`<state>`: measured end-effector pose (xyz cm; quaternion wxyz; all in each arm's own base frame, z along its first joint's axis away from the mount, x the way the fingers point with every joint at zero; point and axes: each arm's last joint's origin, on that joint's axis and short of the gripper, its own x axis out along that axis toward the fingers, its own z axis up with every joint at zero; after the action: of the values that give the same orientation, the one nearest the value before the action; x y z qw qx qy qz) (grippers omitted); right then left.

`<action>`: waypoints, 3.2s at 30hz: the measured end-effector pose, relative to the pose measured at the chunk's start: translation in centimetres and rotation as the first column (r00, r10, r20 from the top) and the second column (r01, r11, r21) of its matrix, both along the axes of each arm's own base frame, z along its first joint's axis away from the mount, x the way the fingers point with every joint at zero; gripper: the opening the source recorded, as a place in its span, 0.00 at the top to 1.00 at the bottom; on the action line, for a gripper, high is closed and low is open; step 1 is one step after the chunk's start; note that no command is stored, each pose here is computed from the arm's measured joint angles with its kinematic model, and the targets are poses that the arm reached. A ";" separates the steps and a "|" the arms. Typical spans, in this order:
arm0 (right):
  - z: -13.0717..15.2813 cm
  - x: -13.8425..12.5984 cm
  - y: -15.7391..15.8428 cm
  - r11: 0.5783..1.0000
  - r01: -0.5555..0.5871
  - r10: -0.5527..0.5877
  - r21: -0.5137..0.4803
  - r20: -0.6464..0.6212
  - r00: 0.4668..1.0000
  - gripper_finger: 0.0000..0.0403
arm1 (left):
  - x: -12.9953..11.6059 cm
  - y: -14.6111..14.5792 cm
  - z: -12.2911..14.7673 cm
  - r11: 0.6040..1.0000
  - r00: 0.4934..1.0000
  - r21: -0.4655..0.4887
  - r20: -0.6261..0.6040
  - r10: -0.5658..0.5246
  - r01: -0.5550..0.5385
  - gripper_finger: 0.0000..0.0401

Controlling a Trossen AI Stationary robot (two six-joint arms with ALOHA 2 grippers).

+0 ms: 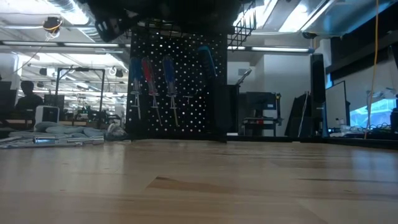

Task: Hang tools onto peg board
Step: Put the socket into the top black bin on the pegboard

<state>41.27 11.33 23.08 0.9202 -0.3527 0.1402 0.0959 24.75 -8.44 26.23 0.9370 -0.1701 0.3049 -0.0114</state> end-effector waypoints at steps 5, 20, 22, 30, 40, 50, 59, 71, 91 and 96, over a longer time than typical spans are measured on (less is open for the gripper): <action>2.1 -2.2 -0.3 0.993 0.108 -0.103 0.040 -0.103 0.989 0.62 | -0.1 -0.7 0.5 0.996 0.997 0.079 0.067 0.041 -0.046 0.93; 2.9 -3.5 -1.3 0.930 0.359 -0.357 0.076 -0.043 0.933 0.62 | -2.2 -0.1 -3.9 0.962 0.781 -0.190 0.562 0.272 -0.199 0.93; 3.4 -3.3 -1.4 0.925 0.369 -0.372 0.085 0.026 0.928 0.62 | -2.7 0.1 -4.4 0.950 0.760 -0.231 0.574 0.306 -0.208 0.93; 4.7 -2.7 -1.5 0.949 0.268 -0.292 0.168 0.137 0.946 0.62 | -3.1 0.3 -4.7 0.937 0.740 -0.276 0.580 0.339 -0.214 0.92; 3.2 -1.8 -1.5 0.968 0.244 -0.249 0.052 0.151 0.957 0.44 | -3.1 0.3 -4.5 0.933 0.724 -0.297 0.596 0.347 -0.203 0.92; 2.1 0.3 -1.0 0.960 0.265 -0.239 -0.086 0.236 0.942 0.39 | -3.1 0.3 -4.5 0.933 0.723 -0.298 0.597 0.348 -0.203 0.91; 2.2 0.7 -0.9 0.952 0.287 -0.254 -0.107 0.249 0.935 0.57 | -3.1 0.3 -4.4 0.932 0.719 -0.299 0.601 0.349 -0.203 0.92; 2.0 0.7 -0.9 0.947 0.289 -0.252 -0.139 0.233 0.939 0.78 | -3.1 0.3 -4.4 0.929 0.720 -0.311 0.596 0.355 -0.201 0.81; 7.9 -4.6 1.5 0.961 0.254 -0.232 -0.107 0.178 0.956 0.78 | -9.0 -0.3 -6.9 0.957 0.945 -0.115 0.167 0.281 -0.265 0.70; 11.8 -5.9 0.1 0.956 0.294 -0.279 -0.023 0.247 0.928 0.78 | -8.7 -0.7 -9.9 0.933 0.928 -0.002 0.100 0.359 -0.361 0.70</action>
<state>35.38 11.47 34.84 0.9236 -0.3645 0.0802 -0.0871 16.04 -9.12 16.33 0.9385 -0.2146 0.2218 0.1549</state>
